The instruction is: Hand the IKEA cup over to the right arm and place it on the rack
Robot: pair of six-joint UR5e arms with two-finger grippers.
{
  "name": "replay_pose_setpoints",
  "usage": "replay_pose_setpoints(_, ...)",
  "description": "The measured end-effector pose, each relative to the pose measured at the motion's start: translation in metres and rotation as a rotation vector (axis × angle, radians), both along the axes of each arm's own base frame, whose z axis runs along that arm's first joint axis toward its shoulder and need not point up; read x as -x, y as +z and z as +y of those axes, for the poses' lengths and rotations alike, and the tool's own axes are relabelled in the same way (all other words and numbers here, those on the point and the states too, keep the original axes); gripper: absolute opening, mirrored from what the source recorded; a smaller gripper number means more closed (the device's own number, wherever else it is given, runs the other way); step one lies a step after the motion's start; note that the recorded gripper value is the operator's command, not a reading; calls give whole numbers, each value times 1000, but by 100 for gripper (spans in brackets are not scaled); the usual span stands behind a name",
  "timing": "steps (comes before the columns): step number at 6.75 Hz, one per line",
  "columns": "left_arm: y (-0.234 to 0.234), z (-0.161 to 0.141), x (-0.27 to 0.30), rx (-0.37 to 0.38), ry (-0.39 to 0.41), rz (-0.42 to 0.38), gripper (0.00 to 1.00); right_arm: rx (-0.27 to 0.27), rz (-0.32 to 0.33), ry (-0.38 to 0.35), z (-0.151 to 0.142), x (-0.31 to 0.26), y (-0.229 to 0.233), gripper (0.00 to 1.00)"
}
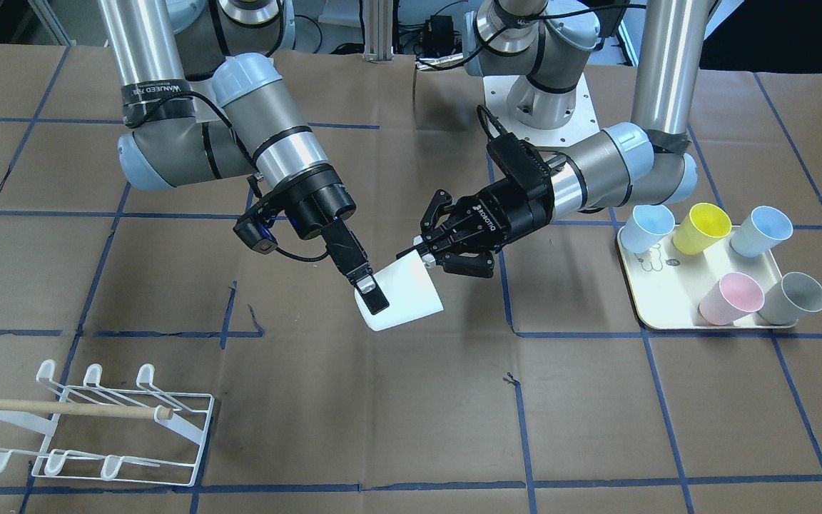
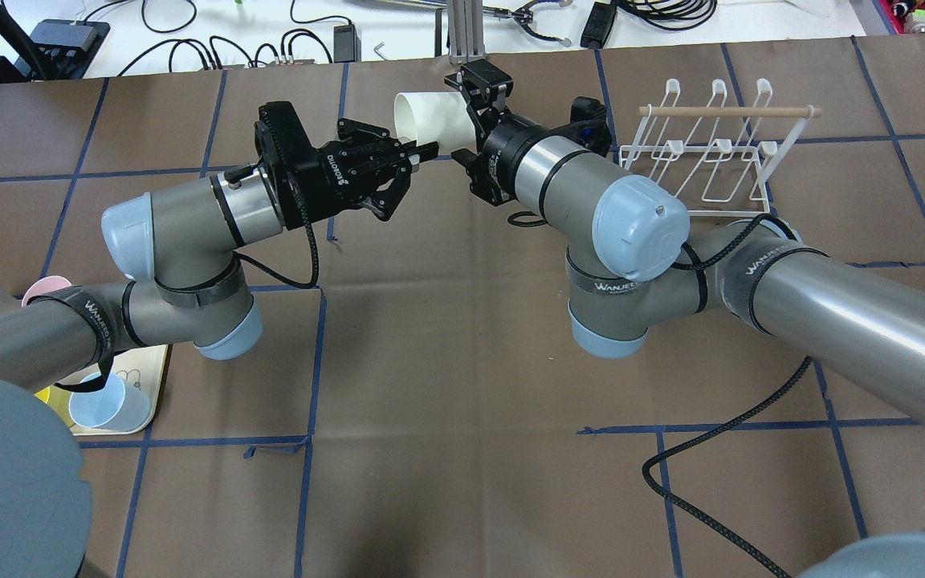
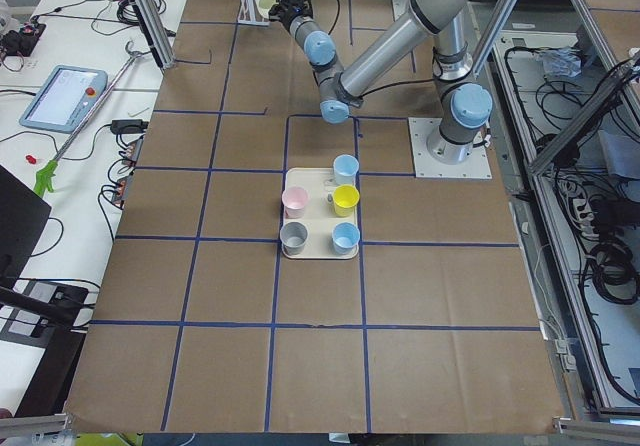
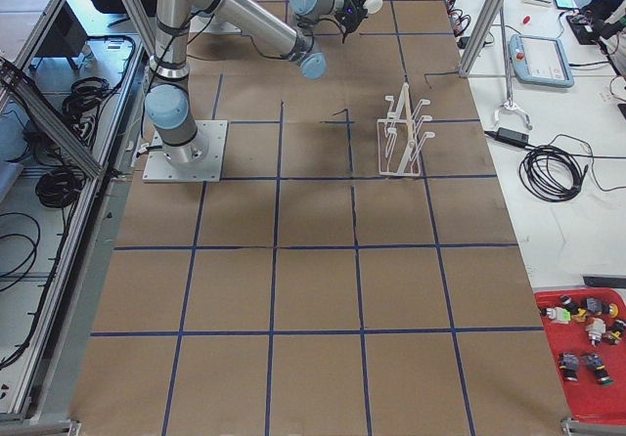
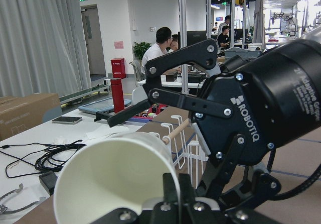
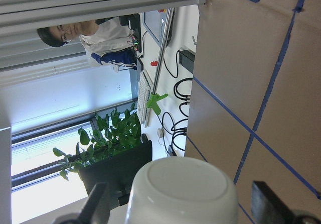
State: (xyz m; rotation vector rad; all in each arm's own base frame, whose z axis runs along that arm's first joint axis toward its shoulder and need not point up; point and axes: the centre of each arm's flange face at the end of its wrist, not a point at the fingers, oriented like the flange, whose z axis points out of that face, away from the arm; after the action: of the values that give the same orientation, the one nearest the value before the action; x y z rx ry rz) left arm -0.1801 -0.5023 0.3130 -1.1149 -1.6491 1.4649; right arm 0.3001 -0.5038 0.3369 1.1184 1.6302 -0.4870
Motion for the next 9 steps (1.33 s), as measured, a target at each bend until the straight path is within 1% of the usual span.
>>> replay_pose_setpoints(2, 0, 0, 0, 1, 2, -1, 11, -11, -15, -3, -7, -3, -4, 100)
replay_pose_setpoints(4, 0, 0, 0, 1, 2, -1, 11, -13, -20, 3, -7, -9, -4, 100)
replay_pose_setpoints(5, 0, 0, 0, 1, 3, -1, 12, -11, -21, 6, -7, -11, -3, 97)
replay_pose_setpoints(6, 0, 0, 0, 1, 3, -1, 12, -11, -21, 6, -7, -12, -3, 74)
replay_pose_setpoints(7, 1, 0, 0, 2, 3, -1, 13, -11, -22, 9, -7, -12, -3, 61)
replay_pose_setpoints(8, 1, 0, 0, 2, 2, -1, 17, -13, -24, 15, -7, -13, -3, 53)
replay_pose_setpoints(9, 1, 0, 0, 2, 3, -2, 24, -15, -26, 19, -7, -13, -4, 47)
